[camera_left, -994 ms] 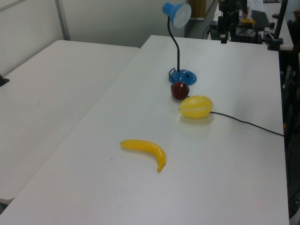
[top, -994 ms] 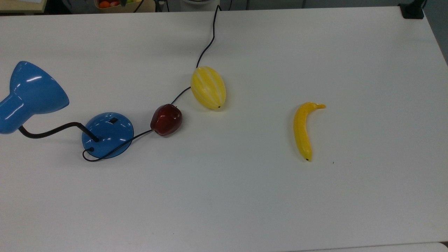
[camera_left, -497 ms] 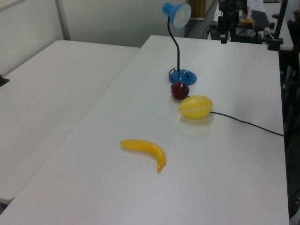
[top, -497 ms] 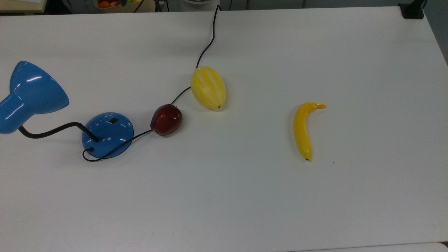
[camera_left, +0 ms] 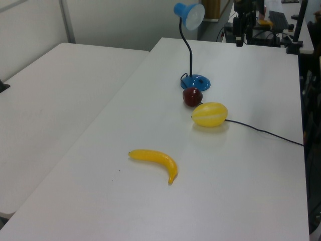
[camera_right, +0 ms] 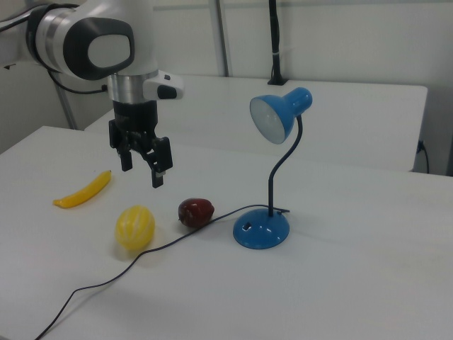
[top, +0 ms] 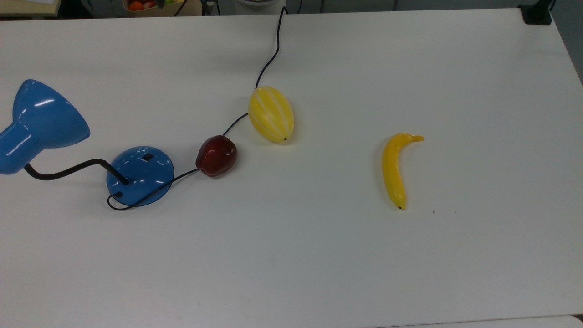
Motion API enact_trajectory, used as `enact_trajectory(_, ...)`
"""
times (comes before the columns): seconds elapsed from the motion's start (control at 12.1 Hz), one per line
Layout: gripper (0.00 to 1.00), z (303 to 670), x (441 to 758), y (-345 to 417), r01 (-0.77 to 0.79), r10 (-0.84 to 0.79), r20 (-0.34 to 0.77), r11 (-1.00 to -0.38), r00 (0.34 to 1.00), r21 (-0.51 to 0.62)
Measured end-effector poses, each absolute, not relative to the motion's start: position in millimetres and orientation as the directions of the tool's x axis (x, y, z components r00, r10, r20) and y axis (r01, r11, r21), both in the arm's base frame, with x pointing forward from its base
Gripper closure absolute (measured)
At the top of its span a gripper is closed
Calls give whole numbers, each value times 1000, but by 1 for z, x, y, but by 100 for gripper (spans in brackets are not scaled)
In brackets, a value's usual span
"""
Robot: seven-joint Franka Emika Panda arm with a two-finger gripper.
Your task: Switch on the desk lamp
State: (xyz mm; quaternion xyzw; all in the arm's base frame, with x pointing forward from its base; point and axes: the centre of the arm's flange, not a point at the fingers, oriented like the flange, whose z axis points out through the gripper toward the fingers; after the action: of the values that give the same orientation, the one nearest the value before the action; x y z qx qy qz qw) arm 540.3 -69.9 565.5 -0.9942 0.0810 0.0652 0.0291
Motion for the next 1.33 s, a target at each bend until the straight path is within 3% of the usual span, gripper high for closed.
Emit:
enact_trajectory(0.58, 0, 564, 542, -70, -165, -158, -128, -985, 979, -47)
enact_trajectory(1.33, 0, 556, 569, -73, -218, -215, -62, -975, 975, -41)
